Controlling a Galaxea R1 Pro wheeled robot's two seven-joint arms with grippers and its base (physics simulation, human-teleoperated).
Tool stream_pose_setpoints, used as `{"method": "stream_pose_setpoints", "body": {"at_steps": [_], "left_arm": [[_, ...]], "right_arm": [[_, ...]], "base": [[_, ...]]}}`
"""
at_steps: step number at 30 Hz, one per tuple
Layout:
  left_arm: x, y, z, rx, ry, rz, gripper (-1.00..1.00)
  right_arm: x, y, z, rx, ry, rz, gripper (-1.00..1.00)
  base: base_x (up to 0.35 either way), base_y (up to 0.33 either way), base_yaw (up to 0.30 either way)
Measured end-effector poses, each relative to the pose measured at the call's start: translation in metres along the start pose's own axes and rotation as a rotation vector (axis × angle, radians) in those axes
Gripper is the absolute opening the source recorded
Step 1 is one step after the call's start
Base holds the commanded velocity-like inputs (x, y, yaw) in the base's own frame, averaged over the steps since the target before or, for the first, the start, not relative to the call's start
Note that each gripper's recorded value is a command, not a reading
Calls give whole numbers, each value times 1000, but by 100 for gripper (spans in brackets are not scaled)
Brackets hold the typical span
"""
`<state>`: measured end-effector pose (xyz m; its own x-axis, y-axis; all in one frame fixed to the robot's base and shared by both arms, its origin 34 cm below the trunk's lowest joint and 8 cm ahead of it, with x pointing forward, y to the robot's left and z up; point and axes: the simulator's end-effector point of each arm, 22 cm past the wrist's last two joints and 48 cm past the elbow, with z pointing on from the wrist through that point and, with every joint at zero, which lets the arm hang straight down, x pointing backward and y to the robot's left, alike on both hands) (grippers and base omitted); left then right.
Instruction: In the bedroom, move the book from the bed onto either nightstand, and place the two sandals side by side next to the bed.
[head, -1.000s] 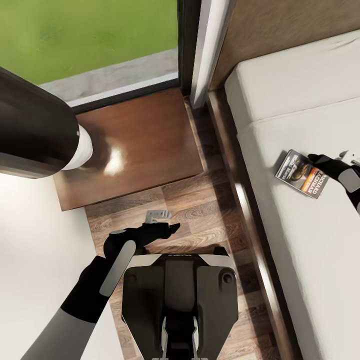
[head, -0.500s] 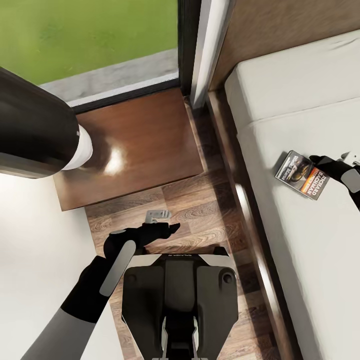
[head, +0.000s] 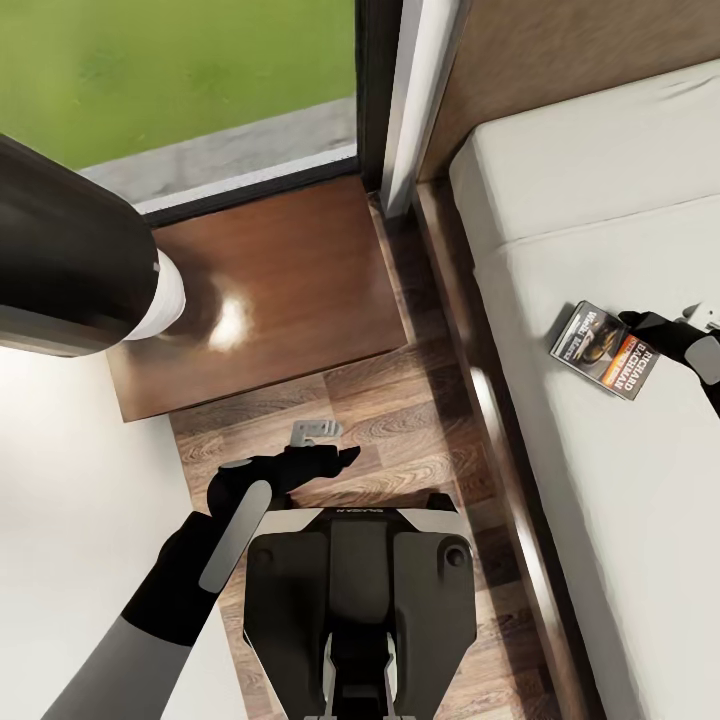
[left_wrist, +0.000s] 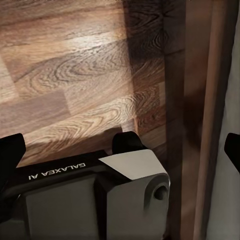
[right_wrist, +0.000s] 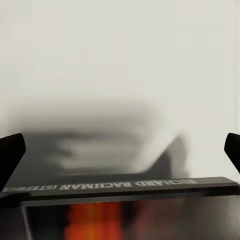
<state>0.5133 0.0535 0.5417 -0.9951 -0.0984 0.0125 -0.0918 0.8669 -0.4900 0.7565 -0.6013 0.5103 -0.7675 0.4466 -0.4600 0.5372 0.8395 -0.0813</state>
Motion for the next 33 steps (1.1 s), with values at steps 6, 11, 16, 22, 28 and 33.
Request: {"method": "stream_pose_setpoints", "body": {"at_steps": [6, 11, 16, 22, 28, 33], "left_arm": [[0, -1, 0, 1, 0, -1, 100], [0, -1, 0, 1, 0, 0, 100], [0, -1, 0, 1, 0, -1, 100], [0, -1, 0, 2, 0, -1, 100], [0, -1, 0, 2, -1, 0, 100], [0, -1, -1, 1, -1, 0, 100]], "right_arm": [[0, 0, 0, 0, 2, -1, 100], [0, 0, 0, 1, 1, -6, 100], [0, 2, 0, -1, 0, -14, 100], [-1, 4, 0, -4, -7, -19, 100], [-1, 4, 0, -5, -10, -19, 100], [0, 5, 0, -8, -21, -21, 100]], "base": [[0, 0, 0], [0, 0, 0], [0, 0, 0], [0, 0, 0], [0, 0, 0], [0, 0, 0]]}}
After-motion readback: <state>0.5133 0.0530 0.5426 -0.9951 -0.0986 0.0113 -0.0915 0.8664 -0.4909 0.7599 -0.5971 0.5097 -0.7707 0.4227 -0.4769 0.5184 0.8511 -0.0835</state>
